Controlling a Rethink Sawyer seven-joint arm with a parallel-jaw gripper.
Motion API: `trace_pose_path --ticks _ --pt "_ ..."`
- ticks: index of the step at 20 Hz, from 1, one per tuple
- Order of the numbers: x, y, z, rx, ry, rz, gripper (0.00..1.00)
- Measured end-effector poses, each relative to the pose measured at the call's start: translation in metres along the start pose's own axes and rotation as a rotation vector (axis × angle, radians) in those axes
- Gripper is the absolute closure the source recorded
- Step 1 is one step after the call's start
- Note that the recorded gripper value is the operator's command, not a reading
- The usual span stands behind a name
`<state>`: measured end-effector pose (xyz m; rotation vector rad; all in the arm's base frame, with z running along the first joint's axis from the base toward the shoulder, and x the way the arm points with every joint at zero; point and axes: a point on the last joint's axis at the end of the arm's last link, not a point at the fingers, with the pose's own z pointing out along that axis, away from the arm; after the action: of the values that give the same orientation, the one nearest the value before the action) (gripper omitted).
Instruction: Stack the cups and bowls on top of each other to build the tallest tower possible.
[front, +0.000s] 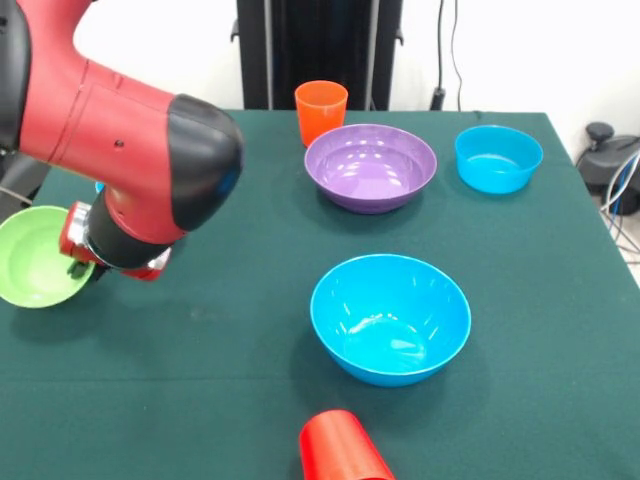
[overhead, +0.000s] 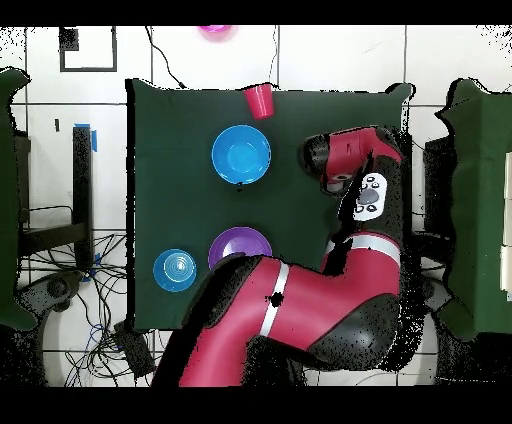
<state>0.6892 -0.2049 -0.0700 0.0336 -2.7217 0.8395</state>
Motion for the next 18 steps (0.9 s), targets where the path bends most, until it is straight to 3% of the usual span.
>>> trace_pose_path --ticks 7,8,9,11,18 --pt "-0.055 0.010 -0.063 0.053 -0.136 0.013 1.00" --pt "-0.072 0.013 -0.084 0.068 -0.179 0.023 1.00" --pt "-0.080 0.015 -0.094 0.073 -0.197 0.029 1.00" --pt "-0.093 0.018 -0.113 0.072 -0.224 0.045 1.00" --pt "-0.121 0.035 -0.154 0.049 -0.253 0.105 1.00"
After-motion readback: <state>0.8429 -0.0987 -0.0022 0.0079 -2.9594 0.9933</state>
